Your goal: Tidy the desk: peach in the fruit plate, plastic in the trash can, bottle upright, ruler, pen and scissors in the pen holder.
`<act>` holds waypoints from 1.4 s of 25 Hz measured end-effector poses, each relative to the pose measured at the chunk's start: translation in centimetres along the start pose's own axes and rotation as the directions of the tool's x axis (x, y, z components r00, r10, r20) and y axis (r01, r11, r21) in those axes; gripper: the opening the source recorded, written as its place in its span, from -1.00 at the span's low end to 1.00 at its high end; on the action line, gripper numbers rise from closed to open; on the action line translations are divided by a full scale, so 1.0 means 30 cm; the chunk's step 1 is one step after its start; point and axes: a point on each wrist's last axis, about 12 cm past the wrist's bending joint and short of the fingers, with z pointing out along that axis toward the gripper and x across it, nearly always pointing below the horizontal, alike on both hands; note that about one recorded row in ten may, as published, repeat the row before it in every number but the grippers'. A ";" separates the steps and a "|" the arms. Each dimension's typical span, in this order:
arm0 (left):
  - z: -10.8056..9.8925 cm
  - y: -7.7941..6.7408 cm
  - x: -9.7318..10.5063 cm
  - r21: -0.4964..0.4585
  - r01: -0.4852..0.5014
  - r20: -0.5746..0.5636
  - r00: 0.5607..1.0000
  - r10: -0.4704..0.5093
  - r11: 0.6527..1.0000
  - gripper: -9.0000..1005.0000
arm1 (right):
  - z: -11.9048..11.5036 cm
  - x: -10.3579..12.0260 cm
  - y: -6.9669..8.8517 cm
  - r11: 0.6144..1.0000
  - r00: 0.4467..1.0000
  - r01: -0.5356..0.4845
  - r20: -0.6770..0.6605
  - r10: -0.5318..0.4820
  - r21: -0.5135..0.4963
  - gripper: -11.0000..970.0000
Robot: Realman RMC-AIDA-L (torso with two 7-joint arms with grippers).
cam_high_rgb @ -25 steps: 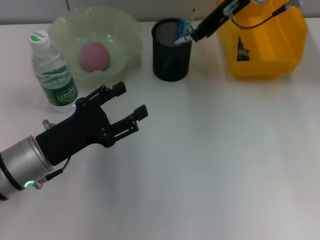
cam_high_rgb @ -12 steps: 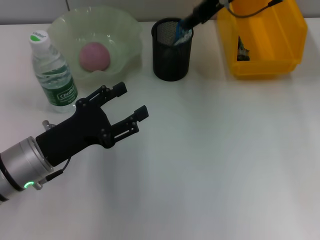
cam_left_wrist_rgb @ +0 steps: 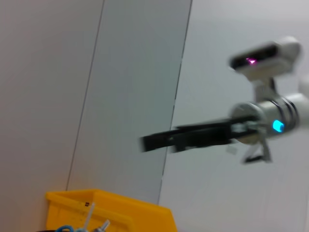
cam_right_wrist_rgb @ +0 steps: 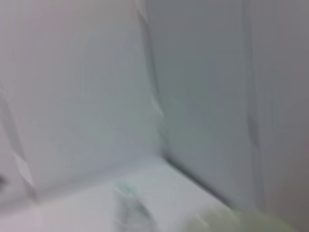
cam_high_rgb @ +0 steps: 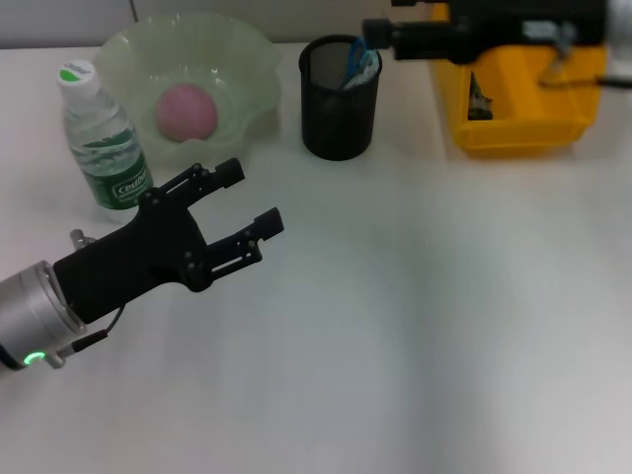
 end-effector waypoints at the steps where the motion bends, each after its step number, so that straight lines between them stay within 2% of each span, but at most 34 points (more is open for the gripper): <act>1: -0.003 0.008 -0.006 0.008 0.003 -0.013 1.000 -0.003 1.000 0.59 | -0.050 0.058 0.025 0.998 0.996 -0.024 0.084 0.029 -0.061 0.46; 3: -0.004 0.011 -0.009 0.010 0.007 -0.019 1.000 -0.007 1.000 0.59 | -0.068 0.083 0.036 0.996 0.993 -0.039 0.108 0.048 -0.086 0.50; 5: -0.003 0.026 -0.020 0.034 0.029 -0.056 0.998 -0.027 0.999 0.59 | -0.098 0.141 0.056 0.989 0.989 -0.090 0.109 0.102 -0.114 0.55; 6: 0.000 0.030 -0.025 0.054 0.040 -0.080 0.996 -0.035 0.998 0.59 | -0.120 0.200 0.074 0.984 0.986 -0.133 0.087 0.144 -0.123 0.57; 7: 0.000 0.030 -0.025 0.054 0.040 -0.080 0.996 -0.035 0.998 0.59 | -0.120 0.200 0.074 0.984 0.986 -0.133 0.087 0.144 -0.123 0.59; 8: 0.002 0.035 -0.029 0.070 0.047 -0.102 0.994 -0.040 0.996 0.59 | -0.129 0.229 0.082 0.983 0.986 -0.142 0.068 0.150 -0.121 0.61; 10: 0.003 0.040 -0.034 0.086 0.052 -0.128 0.991 -0.041 0.995 0.59 | -0.146 0.350 0.121 0.986 0.993 -0.114 0.023 0.118 -0.118 0.66; 11: 0.005 0.040 -0.036 0.098 0.057 -0.143 0.989 -0.042 0.994 0.59 | -0.146 0.350 0.121 0.986 0.993 -0.114 0.023 0.118 -0.118 0.68; 13: 0.005 0.040 -0.036 0.098 0.057 -0.143 0.989 -0.042 0.994 0.59 | -0.146 0.410 0.146 0.990 0.996 -0.079 0.038 0.084 -0.118 0.70; 14: 0.009 0.041 -0.038 0.129 0.065 -0.183 0.982 -0.041 0.989 0.59 | -0.141 0.460 0.172 0.993 0.997 -0.039 0.067 0.047 -0.110 0.70; 15: 0.010 0.040 -0.037 0.148 0.060 -0.207 0.978 -0.028 0.987 0.59 | -0.138 0.477 0.183 0.994 0.996 -0.019 0.081 0.028 -0.105 0.70; 18: 0.008 0.036 -0.031 0.177 0.055 -0.246 0.969 -0.010 0.983 0.59 | -0.121 0.505 0.206 0.994 0.995 0.017 0.100 -0.006 -0.108 0.70; 25: -0.005 0.032 -0.023 0.186 0.055 -0.273 0.962 -0.003 0.981 0.59 | -0.066 0.519 0.225 0.987 0.998 0.019 0.055 -0.011 -0.158 0.69; 35: -0.033 0.030 -0.026 0.195 0.060 -0.281 0.960 -0.003 0.979 0.59 | -0.048 0.522 0.225 0.987 0.999 0.016 0.039 -0.010 -0.162 0.69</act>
